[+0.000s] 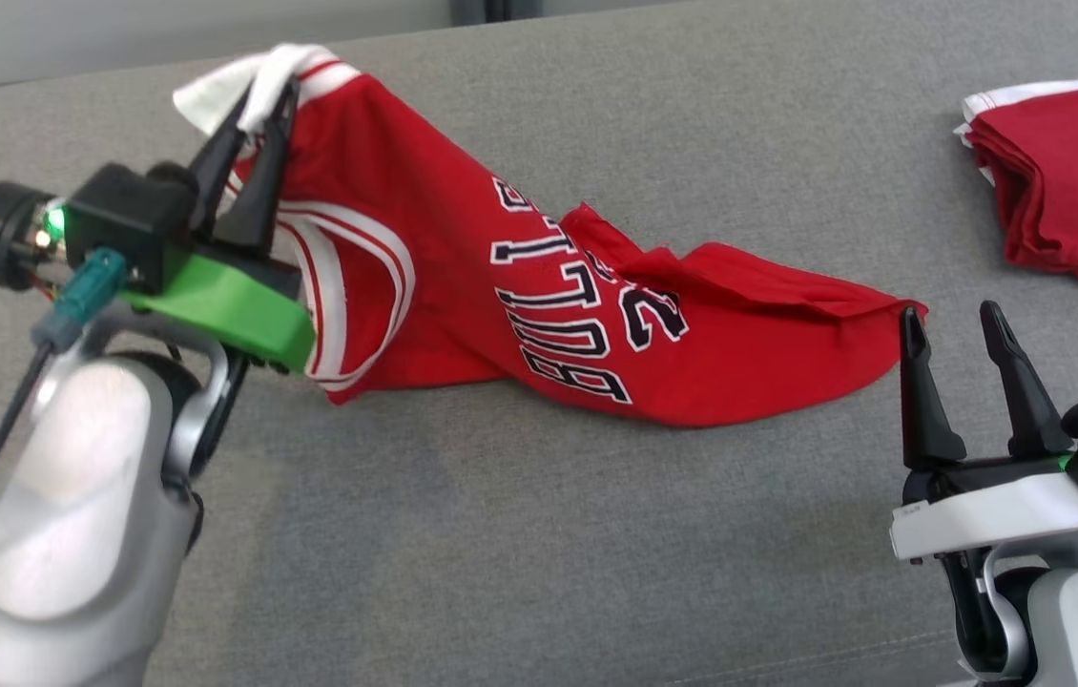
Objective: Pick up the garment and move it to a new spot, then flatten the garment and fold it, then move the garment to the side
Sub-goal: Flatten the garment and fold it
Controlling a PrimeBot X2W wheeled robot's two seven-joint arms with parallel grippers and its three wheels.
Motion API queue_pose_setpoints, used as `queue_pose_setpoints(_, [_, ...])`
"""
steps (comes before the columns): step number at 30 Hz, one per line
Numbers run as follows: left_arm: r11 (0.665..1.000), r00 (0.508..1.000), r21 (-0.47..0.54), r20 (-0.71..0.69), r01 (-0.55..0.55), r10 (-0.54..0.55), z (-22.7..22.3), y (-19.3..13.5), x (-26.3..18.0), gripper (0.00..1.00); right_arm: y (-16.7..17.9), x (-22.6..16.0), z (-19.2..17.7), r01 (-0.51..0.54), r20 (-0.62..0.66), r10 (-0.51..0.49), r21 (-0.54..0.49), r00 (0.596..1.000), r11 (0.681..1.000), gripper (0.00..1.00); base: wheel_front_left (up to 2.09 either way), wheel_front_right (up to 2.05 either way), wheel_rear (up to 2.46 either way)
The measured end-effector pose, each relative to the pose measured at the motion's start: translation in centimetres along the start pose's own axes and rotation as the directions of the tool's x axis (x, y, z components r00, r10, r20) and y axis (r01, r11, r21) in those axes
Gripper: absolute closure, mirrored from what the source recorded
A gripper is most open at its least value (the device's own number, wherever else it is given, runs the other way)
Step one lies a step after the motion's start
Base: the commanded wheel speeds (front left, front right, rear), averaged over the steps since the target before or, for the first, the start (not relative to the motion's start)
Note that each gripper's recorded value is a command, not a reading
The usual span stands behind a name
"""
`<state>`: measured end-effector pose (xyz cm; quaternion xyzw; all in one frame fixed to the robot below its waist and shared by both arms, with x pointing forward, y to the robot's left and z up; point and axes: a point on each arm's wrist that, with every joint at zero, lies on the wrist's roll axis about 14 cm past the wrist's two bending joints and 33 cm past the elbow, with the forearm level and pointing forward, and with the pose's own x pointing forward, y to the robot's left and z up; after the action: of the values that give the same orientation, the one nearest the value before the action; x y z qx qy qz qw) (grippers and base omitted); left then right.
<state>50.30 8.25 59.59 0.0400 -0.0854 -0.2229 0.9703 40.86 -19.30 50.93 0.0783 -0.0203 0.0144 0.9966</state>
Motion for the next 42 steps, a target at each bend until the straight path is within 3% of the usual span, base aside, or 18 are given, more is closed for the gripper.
queue_pose_setpoints(7, [1.0, 1.0, 0.003, -0.013, 0.021, -0.021, -3.8, 1.8, 6.2, 1.0, -1.2, 0.7, -1.3, 0.034, -0.021, -0.034, 0.004, 0.999, 0.999, 0.0, 0.0, 0.0, 0.0])
queue_pose_setpoints(10, [0.999, 0.996, -0.046, -0.084, 0.018, -0.022, -7.3, 1.9, 7.7, 1.0, -1.7, 0.8, -2.0, 0.049, -0.035, -0.049, 0.003, 0.998, 0.999, 0.0, 0.0, 0.0, 0.0])
queue_pose_setpoints(11, [0.998, 0.993, -0.066, -0.116, 0.013, -0.02, -8.6, 1.9, 8.0, 0.87, -1.9, 0.8, -2.2, 0.053, -0.037, -0.053, 0.003, 0.998, 0.999, 0.0, 0.0, 0.0, 0.0])
queue_pose_setpoints(12, [0.996, 0.988, -0.086, -0.152, 0.007, -0.02, -10.0, 1.8, 8.2, 0.58, -2.1, 0.9, -2.4, 0.058, -0.041, -0.058, 0.002, 0.997, 0.998, 0.0, 0.0, 0.0, 0.0])
queue_pose_setpoints(13, [0.994, 0.982, -0.109, -0.187, 0.001, -0.022, -11.5, 1.6, 8.3, 0.06, -2.3, 0.8, -2.6, 0.065, -0.046, -0.065, -0.001, 0.997, 0.998, 0.0, 0.0, 0.0, 0.0])
queue_pose_setpoints(14, [0.99, 0.976, -0.138, -0.217, -0.005, -0.025, -12.9, 1.2, 8.3, 0.0, -2.6, 0.8, -2.8, 0.072, -0.051, -0.072, -0.004, 0.996, 0.997, 0.0, 0.0, 0.0, 0.0])
queue_pose_setpoints(21, [0.975, 0.96, -0.223, -0.274, -0.005, -0.057, -17.2, -1.4, 7.2, 0.0, -3.5, 0.8, -3.9, 0.091, -0.078, -0.093, -0.028, 0.993, 0.995, 0.0, 0.0, 0.0, 0.0])
queue_pose_setpoints(24, [0.975, 0.957, -0.214, -0.289, -0.067, 0.002, -17.9, -1.0, 5.6, 0.0, -3.2, 1.1, -3.4, 0.07, -0.066, -0.073, -0.043, 0.995, 0.997, 0.0, 0.0, 0.0, 0.0])
queue_pose_setpoints(29, [0.965, 0.978, -0.201, -0.157, -0.167, 0.136, -13.6, 0.5, 3.5, 0.0, -2.4, 1.7, -1.6, 0.033, -0.016, -0.034, -0.07, 0.999, 0.997, 0.0, 0.0, 0.0, 0.0])
queue_pose_setpoints(42, [0.936, 0.939, -0.104, -0.112, -0.338, 0.326, -9.5, 1.4, -8.6, 0.0, -0.3, 1.0, 1.0, -0.034, 0.006, 0.035, -0.105, 0.999, 0.994, 0.0, 0.0, 0.0, 0.0])
